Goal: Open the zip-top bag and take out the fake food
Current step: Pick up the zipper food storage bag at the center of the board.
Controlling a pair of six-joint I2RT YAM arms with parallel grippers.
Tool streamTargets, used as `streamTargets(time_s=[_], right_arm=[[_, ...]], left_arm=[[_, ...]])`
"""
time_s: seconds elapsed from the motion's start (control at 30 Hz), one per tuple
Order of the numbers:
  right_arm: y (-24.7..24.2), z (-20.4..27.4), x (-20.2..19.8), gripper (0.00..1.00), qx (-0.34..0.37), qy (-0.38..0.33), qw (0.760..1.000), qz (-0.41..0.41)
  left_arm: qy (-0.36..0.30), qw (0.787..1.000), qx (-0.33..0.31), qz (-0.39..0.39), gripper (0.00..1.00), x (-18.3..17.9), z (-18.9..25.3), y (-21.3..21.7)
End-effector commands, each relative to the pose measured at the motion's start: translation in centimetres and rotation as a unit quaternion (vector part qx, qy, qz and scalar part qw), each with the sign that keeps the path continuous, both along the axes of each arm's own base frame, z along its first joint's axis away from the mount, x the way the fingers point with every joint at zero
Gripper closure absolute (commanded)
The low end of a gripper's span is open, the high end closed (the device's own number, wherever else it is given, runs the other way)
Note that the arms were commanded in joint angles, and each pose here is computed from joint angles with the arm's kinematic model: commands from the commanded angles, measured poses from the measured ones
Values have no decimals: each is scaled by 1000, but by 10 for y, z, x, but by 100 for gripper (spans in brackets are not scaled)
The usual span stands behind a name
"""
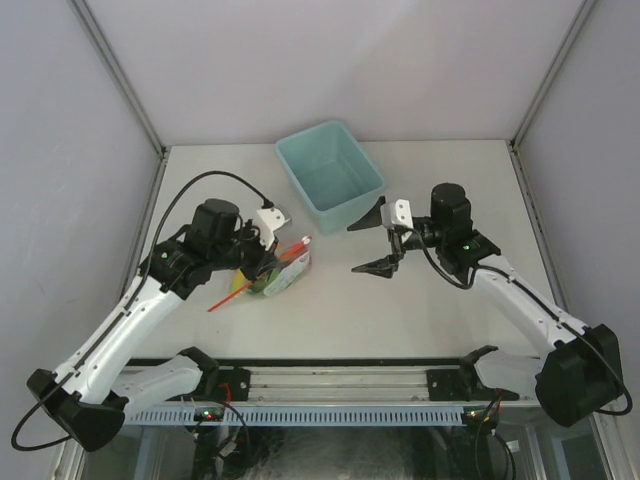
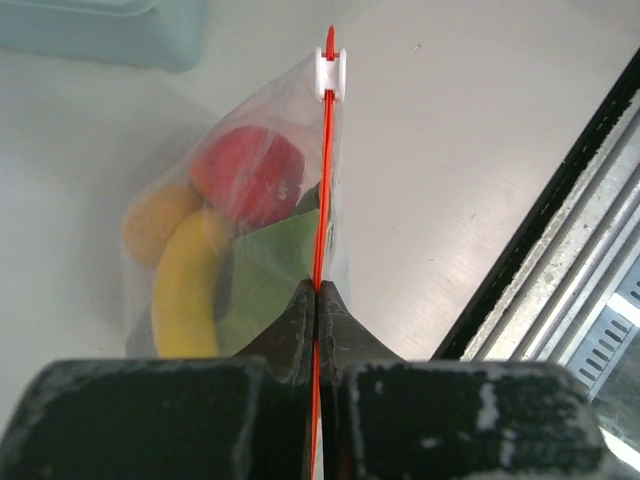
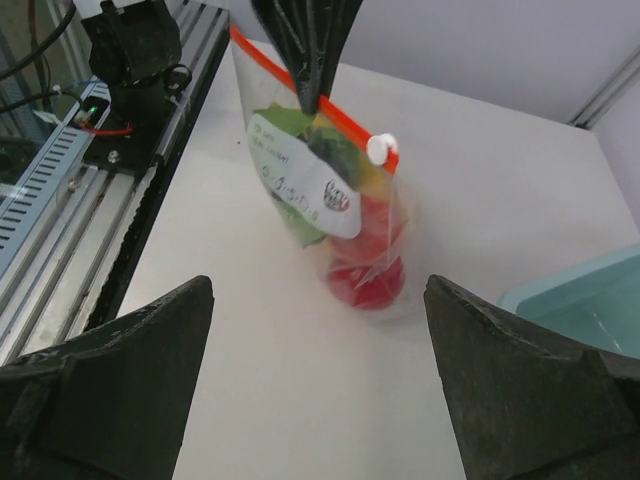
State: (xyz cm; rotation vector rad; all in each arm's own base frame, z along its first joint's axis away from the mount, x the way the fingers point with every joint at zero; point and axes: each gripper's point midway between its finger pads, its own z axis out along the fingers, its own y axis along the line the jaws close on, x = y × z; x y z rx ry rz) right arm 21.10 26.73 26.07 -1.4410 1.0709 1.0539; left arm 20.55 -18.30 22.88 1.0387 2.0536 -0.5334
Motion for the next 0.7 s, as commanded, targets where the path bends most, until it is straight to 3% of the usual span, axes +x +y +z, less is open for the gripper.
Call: streamTargets(time_s=[0.0, 0.2, 0.67], right_arm=[[19, 35, 15, 14, 46, -23, 999, -10], [37, 34, 29, 15, 73, 13, 997, -31], [67, 1, 15, 24, 50, 59, 997, 12]], left_arm=[[-57, 997, -47, -32, 100, -1, 46, -17], [-64, 994, -71, -44, 100, -4, 55, -31], [-79, 989, -111, -58, 100, -7, 73, -47]])
